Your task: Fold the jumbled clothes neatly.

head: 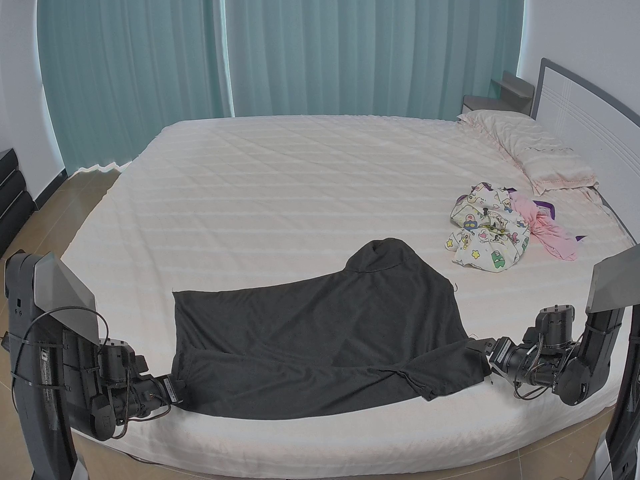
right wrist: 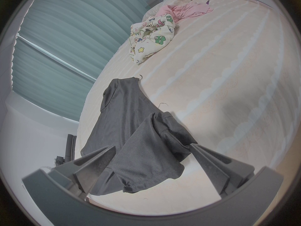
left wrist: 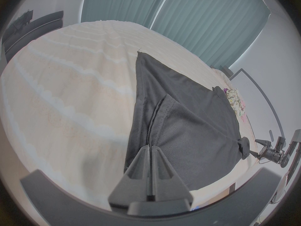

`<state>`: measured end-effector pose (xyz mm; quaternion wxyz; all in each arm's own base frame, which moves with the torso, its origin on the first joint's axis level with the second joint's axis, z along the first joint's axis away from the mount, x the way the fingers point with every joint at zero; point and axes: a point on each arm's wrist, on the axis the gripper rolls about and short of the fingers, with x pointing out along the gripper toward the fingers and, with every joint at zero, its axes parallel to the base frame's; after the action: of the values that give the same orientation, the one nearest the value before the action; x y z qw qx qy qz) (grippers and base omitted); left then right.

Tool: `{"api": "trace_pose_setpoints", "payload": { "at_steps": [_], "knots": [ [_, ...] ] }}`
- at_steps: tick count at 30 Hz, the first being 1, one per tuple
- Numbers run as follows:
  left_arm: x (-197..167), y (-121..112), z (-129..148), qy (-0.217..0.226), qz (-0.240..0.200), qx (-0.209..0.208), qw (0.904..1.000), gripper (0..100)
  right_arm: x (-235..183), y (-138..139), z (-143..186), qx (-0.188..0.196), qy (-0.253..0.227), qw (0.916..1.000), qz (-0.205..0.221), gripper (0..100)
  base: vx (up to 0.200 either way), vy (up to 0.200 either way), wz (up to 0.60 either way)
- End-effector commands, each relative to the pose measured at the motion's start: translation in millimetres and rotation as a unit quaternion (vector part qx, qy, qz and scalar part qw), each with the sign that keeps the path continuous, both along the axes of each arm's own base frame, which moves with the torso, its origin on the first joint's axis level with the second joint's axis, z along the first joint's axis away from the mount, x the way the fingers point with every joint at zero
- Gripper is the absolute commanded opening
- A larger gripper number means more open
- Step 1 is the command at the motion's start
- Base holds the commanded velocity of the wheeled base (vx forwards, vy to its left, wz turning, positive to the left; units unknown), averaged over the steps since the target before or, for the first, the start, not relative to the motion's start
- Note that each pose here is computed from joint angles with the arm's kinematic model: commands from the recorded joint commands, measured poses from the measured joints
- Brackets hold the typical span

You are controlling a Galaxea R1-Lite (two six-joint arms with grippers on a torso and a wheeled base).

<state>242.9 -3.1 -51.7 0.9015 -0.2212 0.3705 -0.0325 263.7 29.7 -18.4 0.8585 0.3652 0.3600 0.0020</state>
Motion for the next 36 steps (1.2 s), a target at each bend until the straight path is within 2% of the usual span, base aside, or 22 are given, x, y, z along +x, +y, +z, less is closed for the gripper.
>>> {"api": "trace_pose_setpoints", "payload": {
  "at_steps": [1, 18, 23, 24, 27, 33, 36],
  "knots": [
    [-6, 3, 2, 0.003, 0.003, 0.004, 1.0, 0, 0, 0, 0, 0.0, 0.0, 1.0, 0.0, 100, 0.0, 0.0, 0.0],
    [-27, 8, 7, 0.026, -0.011, 0.045, 0.9986, 0, -1, 0, 0, 0.0, 0.001, 1.0, 0.0, 100, 0.0, 0.0, 0.0],
    [-28, 8, 6, 0.029, -0.012, 0.046, 0.9985, 0, -1, 0, 0, 0.0, 0.001, 1.0, -0.001, 100, 0.0, 0.0, 0.0],
    [-28, 8, 6, 0.029, -0.012, 0.046, 0.9985, 100, -1, 0, 0, 0.0, 0.001, 1.0, -0.001, 100, 0.0, 0.0, 0.0],
    [-27, 8, 6, 0.028, -0.01, 0.043, 0.9986, 100, -1, 0, 0, 0.0, 0.0, 1.0, 0.0, 100, 0.0, 0.0, 0.0],
    [-24, 15, 25, -0.014, 0.008, 0.033, 0.9993, 100, -1, 0, 0, 0.0, 0.001, 1.0, 0.0, 100, 0.0, 0.0, 0.0],
    [-14, 12, 46, -0.064, 0.034, -0.002, 0.9974, 100, -1, 0, 0, 0.0, 0.0, 1.0, 0.001, 100, 0.0, 0.0, 0.0]
  ]
}}
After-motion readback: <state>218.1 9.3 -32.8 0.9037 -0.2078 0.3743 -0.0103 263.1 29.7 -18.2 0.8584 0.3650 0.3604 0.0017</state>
